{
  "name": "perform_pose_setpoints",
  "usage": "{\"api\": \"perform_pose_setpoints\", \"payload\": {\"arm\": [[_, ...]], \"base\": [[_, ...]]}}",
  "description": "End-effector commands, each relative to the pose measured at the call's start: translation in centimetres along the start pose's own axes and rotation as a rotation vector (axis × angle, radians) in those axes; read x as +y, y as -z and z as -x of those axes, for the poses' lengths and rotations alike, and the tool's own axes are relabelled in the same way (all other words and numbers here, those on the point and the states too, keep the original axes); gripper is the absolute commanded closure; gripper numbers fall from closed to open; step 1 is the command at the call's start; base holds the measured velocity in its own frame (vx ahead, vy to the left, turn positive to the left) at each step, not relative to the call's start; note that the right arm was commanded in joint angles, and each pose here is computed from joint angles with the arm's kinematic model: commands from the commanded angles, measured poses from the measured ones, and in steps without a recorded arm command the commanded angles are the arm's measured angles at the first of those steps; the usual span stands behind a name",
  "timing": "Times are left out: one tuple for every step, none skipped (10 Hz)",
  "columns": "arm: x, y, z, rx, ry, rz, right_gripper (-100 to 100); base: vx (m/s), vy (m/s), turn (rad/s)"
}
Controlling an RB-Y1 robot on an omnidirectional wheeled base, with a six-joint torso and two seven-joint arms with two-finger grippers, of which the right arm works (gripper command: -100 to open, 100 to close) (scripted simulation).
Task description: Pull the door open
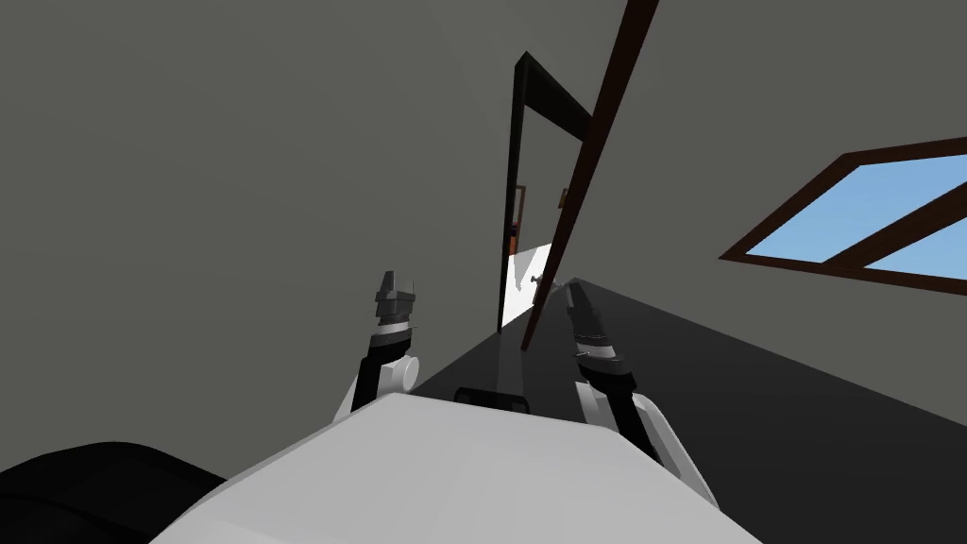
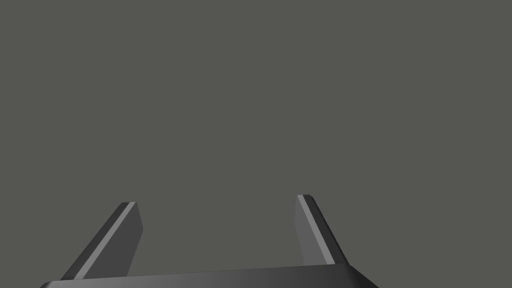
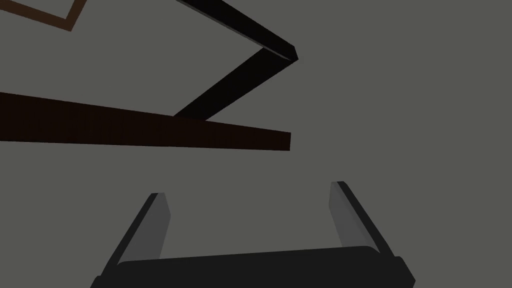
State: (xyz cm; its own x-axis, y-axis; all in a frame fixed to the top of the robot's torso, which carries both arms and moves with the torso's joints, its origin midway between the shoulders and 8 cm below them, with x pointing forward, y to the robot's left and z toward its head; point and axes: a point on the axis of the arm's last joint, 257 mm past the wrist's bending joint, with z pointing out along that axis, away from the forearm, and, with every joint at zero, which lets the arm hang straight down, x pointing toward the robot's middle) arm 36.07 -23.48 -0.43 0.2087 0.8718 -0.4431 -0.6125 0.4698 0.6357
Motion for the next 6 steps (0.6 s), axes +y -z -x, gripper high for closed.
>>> {"api": "perform_pose_setpoints", "payload": {"arm": [[-0.7,0.26,-1.0,0.028,0.041,-0.003,-100],[-1.1,0.38,-1.5,0.046,0.067,-0.005,-100],[-1.5,0.51,-2.1,0.065,0.092,-0.007,-100],[-1.9,0.66,-2.7,0.083,0.116,-0.008,-100],[-2.3,0.81,-3.4,0.102,0.142,-0.01,-100],[-2.8,0.99,-4.0,0.122,0.167,-0.011,-100]], "base": [[0.096,-0.041,-0.001],[0.081,-0.053,-0.004],[0.102,-0.05,-0.001],[0.1,-0.052,-0.004],[0.097,-0.043,-0.001],[0.095,-0.037,-0.003]]}}
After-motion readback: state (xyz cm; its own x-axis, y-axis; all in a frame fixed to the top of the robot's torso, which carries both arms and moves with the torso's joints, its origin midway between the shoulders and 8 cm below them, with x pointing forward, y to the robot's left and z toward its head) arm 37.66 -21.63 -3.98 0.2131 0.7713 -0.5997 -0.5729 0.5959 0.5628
